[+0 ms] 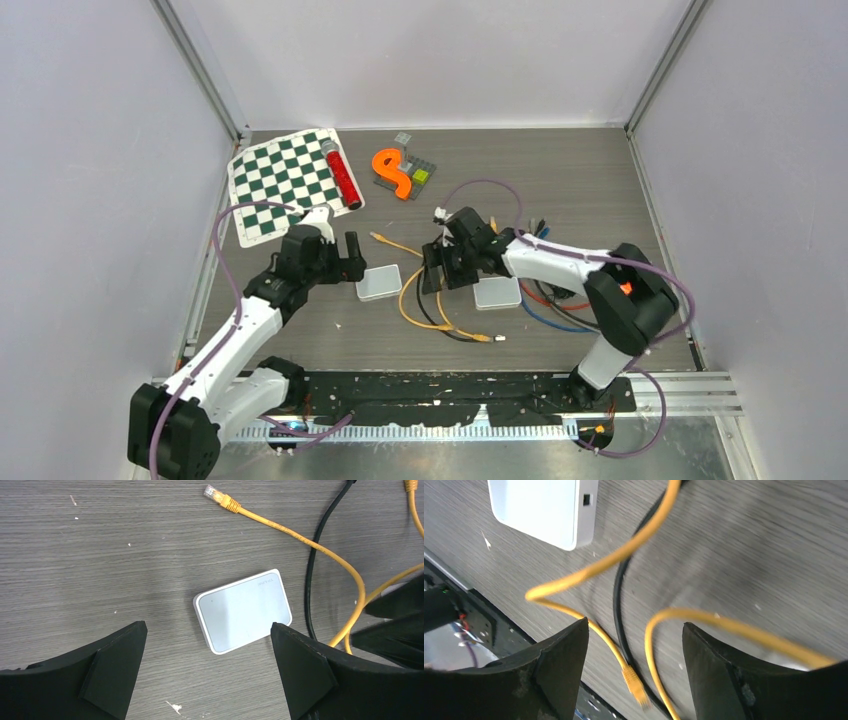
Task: Pull the plug from the switch port
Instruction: Reset both arms
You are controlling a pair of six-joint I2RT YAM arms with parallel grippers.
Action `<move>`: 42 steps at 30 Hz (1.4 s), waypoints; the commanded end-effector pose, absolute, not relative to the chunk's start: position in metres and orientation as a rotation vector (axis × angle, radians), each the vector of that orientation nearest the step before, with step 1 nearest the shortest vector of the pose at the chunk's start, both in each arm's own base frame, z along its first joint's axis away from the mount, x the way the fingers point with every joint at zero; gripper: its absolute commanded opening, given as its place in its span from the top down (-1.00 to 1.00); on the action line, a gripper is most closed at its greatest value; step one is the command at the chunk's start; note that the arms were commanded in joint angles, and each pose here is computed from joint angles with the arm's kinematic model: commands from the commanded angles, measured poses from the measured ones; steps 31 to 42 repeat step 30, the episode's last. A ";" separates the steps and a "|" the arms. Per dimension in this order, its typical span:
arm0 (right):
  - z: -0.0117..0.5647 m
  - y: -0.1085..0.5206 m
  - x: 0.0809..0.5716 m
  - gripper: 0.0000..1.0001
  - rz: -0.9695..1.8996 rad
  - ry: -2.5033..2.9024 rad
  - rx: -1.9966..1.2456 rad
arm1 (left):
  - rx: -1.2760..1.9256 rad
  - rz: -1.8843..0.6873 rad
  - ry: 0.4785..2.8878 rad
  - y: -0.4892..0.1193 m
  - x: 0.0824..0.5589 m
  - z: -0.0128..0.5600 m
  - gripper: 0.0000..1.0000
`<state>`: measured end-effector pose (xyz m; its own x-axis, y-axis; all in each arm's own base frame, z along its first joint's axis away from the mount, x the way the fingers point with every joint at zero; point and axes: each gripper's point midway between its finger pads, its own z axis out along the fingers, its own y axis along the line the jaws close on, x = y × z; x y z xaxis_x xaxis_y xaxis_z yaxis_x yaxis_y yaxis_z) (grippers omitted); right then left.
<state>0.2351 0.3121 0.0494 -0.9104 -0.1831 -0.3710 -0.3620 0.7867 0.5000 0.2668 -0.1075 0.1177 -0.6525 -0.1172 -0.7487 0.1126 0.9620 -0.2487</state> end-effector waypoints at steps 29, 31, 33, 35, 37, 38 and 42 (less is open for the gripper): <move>0.233 0.006 0.251 -0.91 -0.063 1.898 0.403 | -0.228 -0.183 2.093 -0.074 0.293 0.180 -0.99; 0.231 0.008 0.252 -0.91 -0.056 1.907 0.400 | -0.229 -0.181 2.083 -0.073 0.292 0.181 -0.99; 0.231 0.008 0.252 -0.91 -0.056 1.907 0.400 | -0.229 -0.181 2.083 -0.073 0.292 0.181 -0.99; 0.231 0.008 0.252 -0.91 -0.056 1.907 0.400 | -0.229 -0.181 2.083 -0.073 0.292 0.181 -0.99; 0.231 0.008 0.252 -0.91 -0.056 1.907 0.400 | -0.229 -0.181 2.083 -0.073 0.292 0.181 -0.99; 0.231 0.008 0.252 -0.91 -0.056 1.907 0.400 | -0.229 -0.181 2.083 -0.073 0.292 0.181 -0.99; 0.231 0.008 0.252 -0.91 -0.056 1.907 0.400 | -0.229 -0.181 2.083 -0.073 0.292 0.181 -0.99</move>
